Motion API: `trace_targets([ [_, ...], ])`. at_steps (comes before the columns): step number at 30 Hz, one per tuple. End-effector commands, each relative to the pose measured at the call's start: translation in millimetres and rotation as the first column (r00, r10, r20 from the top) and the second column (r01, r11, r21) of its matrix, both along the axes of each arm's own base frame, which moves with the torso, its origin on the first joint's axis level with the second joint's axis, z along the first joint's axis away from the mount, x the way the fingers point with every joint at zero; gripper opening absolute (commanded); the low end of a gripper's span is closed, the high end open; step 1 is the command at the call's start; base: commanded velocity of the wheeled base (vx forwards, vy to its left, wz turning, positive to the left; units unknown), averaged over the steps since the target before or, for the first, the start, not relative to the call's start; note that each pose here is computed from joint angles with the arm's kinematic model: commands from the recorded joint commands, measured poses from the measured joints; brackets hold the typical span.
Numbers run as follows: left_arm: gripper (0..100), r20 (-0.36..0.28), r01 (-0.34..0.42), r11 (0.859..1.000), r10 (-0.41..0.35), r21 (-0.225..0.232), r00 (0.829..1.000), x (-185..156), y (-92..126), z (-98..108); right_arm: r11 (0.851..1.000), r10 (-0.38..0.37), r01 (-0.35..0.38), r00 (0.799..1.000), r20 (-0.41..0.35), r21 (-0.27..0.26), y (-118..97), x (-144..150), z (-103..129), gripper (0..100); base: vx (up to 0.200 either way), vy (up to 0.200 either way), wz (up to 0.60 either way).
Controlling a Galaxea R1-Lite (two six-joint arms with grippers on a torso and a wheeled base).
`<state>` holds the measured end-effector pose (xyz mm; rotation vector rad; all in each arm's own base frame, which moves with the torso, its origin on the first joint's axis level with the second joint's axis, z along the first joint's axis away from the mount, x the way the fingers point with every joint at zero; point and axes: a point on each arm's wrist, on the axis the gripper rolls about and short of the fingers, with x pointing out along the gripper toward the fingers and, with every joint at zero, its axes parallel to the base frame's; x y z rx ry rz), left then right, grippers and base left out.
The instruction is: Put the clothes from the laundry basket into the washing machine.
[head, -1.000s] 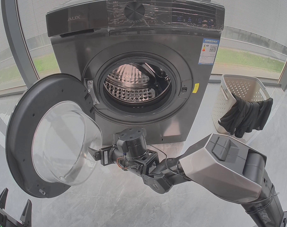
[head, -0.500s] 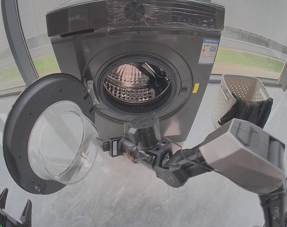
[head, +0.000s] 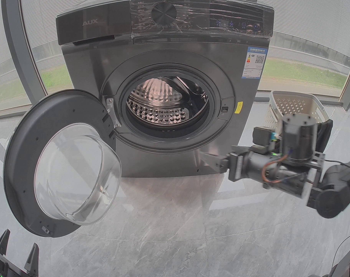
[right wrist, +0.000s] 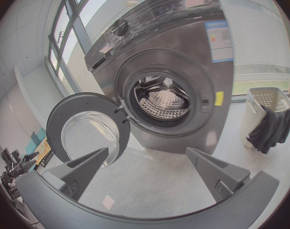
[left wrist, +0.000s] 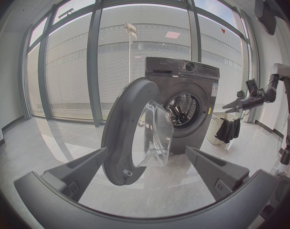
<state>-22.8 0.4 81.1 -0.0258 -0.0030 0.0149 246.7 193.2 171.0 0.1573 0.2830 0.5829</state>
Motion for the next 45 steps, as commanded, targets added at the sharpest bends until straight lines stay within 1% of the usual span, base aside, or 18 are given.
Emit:
trace_targets([
  [1,100,0.002,0.000,1.000,0.000,0.000,1.000,-0.2,0.0,-4.8,0.996,-0.091,0.090,0.993,0.078,0.013,-94.7,-78.3,11.5,100,0.000,0.000,0.00],
  [6,100,0.002,0.000,1.000,0.000,0.000,1.000,-0.2,0.0,-4.8,0.996,-0.083,0.086,0.987,0.139,-0.014,-120.2,-121.3,-2.3,100,0.000,0.000,0.00],
  [9,100,0.002,0.000,1.000,0.000,0.000,1.000,-0.2,0.0,-4.8,0.992,-0.114,0.123,0.977,0.182,-0.041,-135.1,-136.8,-6.9,100,0.000,0.000,0.00],
  [11,100,0.002,0.000,1.000,0.000,0.000,1.000,-0.2,0.0,-4.8,0.980,-0.171,0.188,0.960,0.222,-0.059,-148.4,-145.7,-10.1,100,0.000,0.000,0.00],
  [12,100,0.002,0.000,1.000,0.000,0.000,1.000,-0.2,0.0,-4.8,0.979,-0.175,0.193,0.959,0.224,-0.061,-149.3,-146.5,-10.5,100,0.000,0.000,0.00],
  [14,100,0.002,0.000,1.000,0.000,0.000,1.000,-0.2,0.0,-4.8,0.961,-0.228,0.263,0.929,0.291,-0.089,-162.8,-160.2,-14.1,100,0.000,0.000,0.00],
  [16,100,0.002,0.000,1.000,0.000,0.000,1.000,-0.2,0.0,-4.8,0.950,-0.260,0.302,0.906,0.333,-0.080,-169.9,-171.4,-15.6,100,0.000,0.000,0.00],
  [18,100,0.002,0.000,1.000,0.000,0.000,1.000,-0.2,0.0,-4.8,0.941,-0.289,0.331,0.889,0.355,-0.065,-175.1,-181.3,-19.5,100,0.000,0.000,0.00],
  [22,100,0.002,0.000,1.000,0.000,0.000,1.000,-0.2,0.0,-4.8,0.927,-0.332,0.373,0.865,0.377,-0.039,-183.2,-203.2,-28.6,100,0.000,0.000,0.00],
  [25,100,0.002,0.000,1.000,0.000,0.000,1.000,-0.2,0.0,-4.8,0.921,-0.352,0.390,0.847,0.398,-0.015,-188.4,-223.5,-36.2,100,0.000,0.000,0.00],
  [28,100,0.002,0.000,1.000,0.000,0.000,1.000,-0.2,0.0,-4.8,0.909,-0.376,0.416,0.841,0.390,-0.022,-191.8,-238.1,-48.2,100,0.000,0.000,0.00],
  [30,100,0.002,0.000,1.000,0.000,0.000,1.000,-0.2,0.0,-4.8,0.900,-0.393,0.435,0.828,0.399,-0.015,-193.3,-246.2,-52.3,100,0.000,0.000,0.00],
  [32,100,0.002,0.000,1.000,0.000,0.000,1.000,-0.2,0.0,-4.8,0.896,-0.402,0.444,0.823,0.400,-0.014,-194.1,-251.3,-56.5,100,0.000,0.000,0.00],
  [38,100,0.002,0.000,1.000,0.000,0.000,1.000,-0.2,0.0,-4.8,0.891,-0.412,0.453,0.829,0.379,-0.022,-195.9,-263.7,-77.4,100,0.000,0.000,0.00],
  [41,100,0.002,0.000,1.000,0.000,0.000,1.000,-0.2,0.0,-4.8,0.892,-0.426,0.453,0.828,0.365,0.015,-196.0,-263.7,-76.4,100,0.000,0.000,0.00],
  [42,100,0.002,0.000,1.000,0.000,0.000,1.000,-0.2,0.0,-4.8,0.891,-0.428,0.454,0.827,0.365,0.016,-196.0,-263.7,-76.4,100,0.000,0.000,0.00],
  [44,100,0.002,0.000,1.000,0.000,0.000,1.000,-0.2,0.0,-4.8,0.885,-0.441,0.466,0.823,0.358,0.020,-196.3,-263.7,-76.7,100,0.000,0.000,0.00],
  [45,100,0.002,0.000,1.000,0.000,0.000,1.000,-0.2,0.0,-4.8,0.878,-0.453,0.478,0.816,0.359,0.022,-196.5,-263.7,-76.6,100,0.000,0.000,0.00],
])
